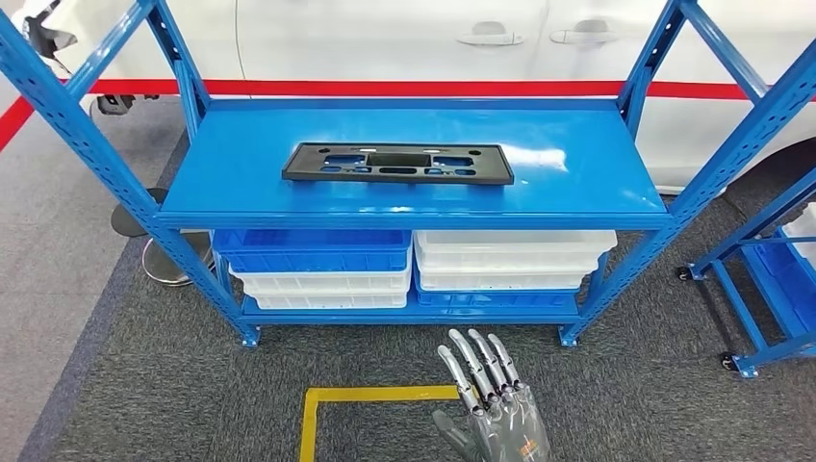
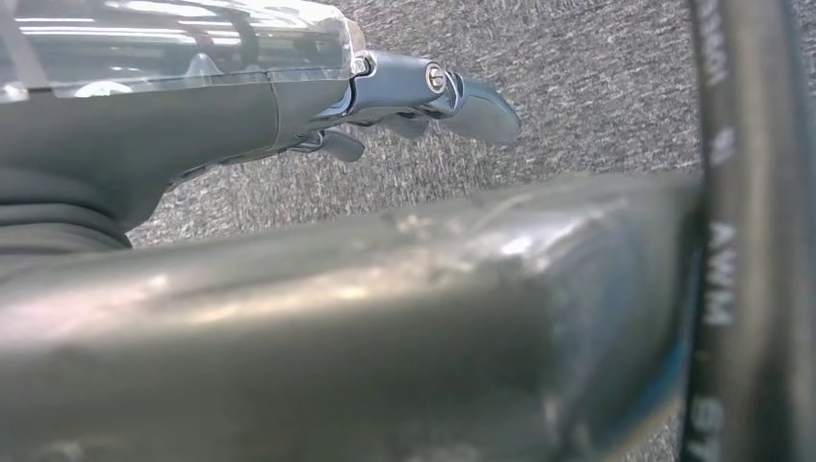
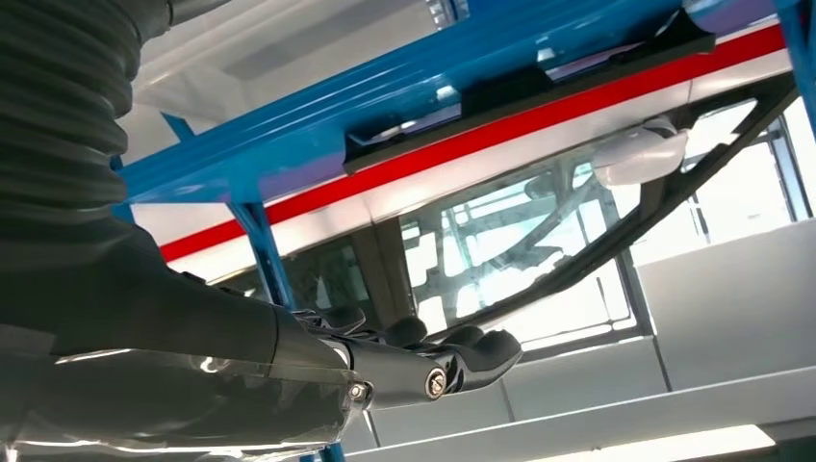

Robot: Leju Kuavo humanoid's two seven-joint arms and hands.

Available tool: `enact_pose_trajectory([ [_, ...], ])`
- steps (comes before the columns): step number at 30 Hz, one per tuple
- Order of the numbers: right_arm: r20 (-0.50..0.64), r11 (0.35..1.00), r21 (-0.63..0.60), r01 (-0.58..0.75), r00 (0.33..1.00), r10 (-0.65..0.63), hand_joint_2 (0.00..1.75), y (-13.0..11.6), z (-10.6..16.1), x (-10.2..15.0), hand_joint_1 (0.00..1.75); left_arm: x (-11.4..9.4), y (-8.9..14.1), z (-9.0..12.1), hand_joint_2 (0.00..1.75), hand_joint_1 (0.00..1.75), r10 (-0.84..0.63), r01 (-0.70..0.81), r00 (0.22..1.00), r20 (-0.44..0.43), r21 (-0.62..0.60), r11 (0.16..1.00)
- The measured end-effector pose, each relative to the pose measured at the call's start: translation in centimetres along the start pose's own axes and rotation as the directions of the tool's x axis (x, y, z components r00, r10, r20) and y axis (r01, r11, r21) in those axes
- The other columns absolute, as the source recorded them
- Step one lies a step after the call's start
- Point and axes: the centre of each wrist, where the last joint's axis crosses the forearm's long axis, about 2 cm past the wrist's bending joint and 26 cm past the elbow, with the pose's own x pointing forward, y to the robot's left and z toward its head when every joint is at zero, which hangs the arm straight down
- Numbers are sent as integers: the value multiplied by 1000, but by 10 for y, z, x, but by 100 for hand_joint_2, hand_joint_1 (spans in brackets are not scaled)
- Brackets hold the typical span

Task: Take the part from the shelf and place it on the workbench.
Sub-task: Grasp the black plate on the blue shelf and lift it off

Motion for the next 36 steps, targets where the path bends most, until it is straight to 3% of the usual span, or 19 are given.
enact_pose_trajectory([
  [12,-23,995,22,-95,995,96,175,16,-11,8,0,-1,8,-3,0,0,-16,15,1000,-20,-14,1000],
  [20,30,992,51,-118,993,116,175,26,-12,-1,0,1,10,-5,0,0,4,-3,1000,24,-44,999],
  [36,80,992,96,-78,994,70,175,37,-5,14,0,-1,14,-6,0,0,51,-50,999,11,-71,996],
])
